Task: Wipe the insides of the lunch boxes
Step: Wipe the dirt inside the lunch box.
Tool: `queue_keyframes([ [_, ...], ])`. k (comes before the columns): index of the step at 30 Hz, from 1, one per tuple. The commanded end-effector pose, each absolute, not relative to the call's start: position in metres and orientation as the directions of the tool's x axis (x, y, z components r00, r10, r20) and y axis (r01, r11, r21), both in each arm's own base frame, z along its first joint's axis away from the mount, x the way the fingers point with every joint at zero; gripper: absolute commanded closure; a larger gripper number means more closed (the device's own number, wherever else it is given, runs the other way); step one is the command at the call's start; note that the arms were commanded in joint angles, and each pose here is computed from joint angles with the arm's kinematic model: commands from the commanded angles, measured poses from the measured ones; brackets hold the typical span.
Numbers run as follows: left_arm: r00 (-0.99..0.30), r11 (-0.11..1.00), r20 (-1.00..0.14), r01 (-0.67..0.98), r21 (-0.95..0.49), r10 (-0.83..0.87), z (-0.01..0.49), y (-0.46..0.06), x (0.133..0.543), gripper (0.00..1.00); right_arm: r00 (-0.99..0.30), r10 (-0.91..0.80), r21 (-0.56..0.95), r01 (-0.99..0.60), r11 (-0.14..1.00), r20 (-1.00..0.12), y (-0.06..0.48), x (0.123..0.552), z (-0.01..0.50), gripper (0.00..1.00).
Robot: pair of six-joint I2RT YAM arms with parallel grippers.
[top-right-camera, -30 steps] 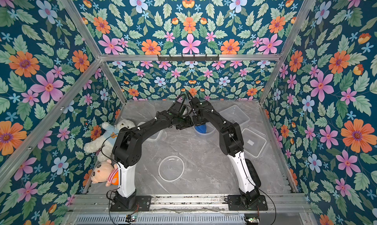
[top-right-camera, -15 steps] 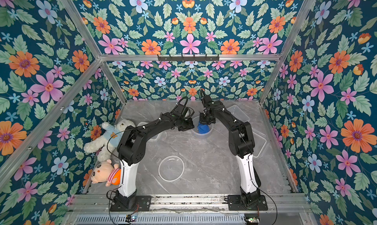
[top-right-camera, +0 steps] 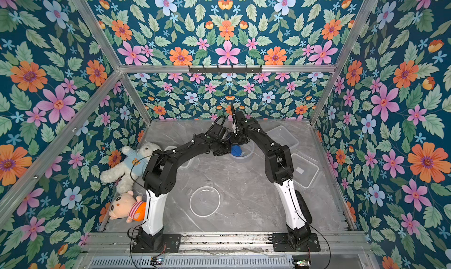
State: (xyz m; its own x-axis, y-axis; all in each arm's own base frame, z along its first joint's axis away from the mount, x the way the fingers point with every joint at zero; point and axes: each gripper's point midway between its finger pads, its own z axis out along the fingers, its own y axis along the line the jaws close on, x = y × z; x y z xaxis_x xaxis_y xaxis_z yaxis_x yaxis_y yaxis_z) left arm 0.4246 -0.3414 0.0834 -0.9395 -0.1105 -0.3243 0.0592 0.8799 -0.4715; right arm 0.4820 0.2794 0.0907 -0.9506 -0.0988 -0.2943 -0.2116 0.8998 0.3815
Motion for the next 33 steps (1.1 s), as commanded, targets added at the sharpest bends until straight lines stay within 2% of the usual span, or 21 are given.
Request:
queue_keyframes([
  [1, -0.937, 0.884, -0.338, 0.078, -0.460, -0.093, 0.086, -0.342, 0.426, 0.78, -0.967, -0.107, 0.524, -0.217, 0.823, -0.231, 0.295, 0.452, 0.104, 1.00],
  [5, -0.935, 0.888, -0.342, 0.076, -0.453, -0.094, 0.087, -0.341, 0.426, 0.79, -0.993, -0.070, 0.457, -0.108, 0.883, -0.099, 0.258, 0.419, 0.097, 1.00],
  [11, -0.930, 0.900, -0.357, 0.076, -0.428, -0.091, 0.093, -0.334, 0.426, 0.78, -0.989, -0.106, 0.157, -0.122, 0.980, -0.107, 0.191, 0.394, 0.099, 1.00],
  [14, -0.930, 0.903, -0.357, 0.078, -0.423, -0.086, 0.093, -0.333, 0.425, 0.78, -0.984, -0.131, -0.039, -0.128, 0.991, -0.117, 0.157, 0.399, 0.097, 1.00],
  [17, -0.932, 0.904, -0.352, 0.079, -0.420, -0.082, 0.092, -0.332, 0.423, 0.79, -0.983, -0.148, -0.278, -0.114, 0.954, -0.107, 0.120, 0.411, 0.093, 1.00],
  [20, -0.935, 0.904, -0.347, 0.080, -0.421, -0.079, 0.090, -0.332, 0.422, 0.79, -0.977, -0.148, -0.393, -0.077, 0.916, -0.152, 0.108, 0.436, 0.094, 1.00],
  [24, -0.937, 0.901, -0.343, 0.086, -0.425, -0.072, 0.090, -0.335, 0.421, 0.79, -0.957, -0.144, -0.325, -0.056, 0.944, -0.254, 0.136, 0.476, 0.098, 1.00],
  [27, -0.937, 0.902, -0.343, 0.090, -0.423, -0.067, 0.090, -0.336, 0.421, 0.80, -0.929, -0.191, -0.220, -0.124, 0.968, -0.317, 0.178, 0.501, 0.099, 1.00],
  [33, -0.937, 0.896, -0.344, 0.097, -0.434, -0.065, 0.091, -0.341, 0.424, 0.80, -0.920, -0.215, 0.083, -0.255, 0.963, -0.327, 0.253, 0.499, 0.076, 1.00],
])
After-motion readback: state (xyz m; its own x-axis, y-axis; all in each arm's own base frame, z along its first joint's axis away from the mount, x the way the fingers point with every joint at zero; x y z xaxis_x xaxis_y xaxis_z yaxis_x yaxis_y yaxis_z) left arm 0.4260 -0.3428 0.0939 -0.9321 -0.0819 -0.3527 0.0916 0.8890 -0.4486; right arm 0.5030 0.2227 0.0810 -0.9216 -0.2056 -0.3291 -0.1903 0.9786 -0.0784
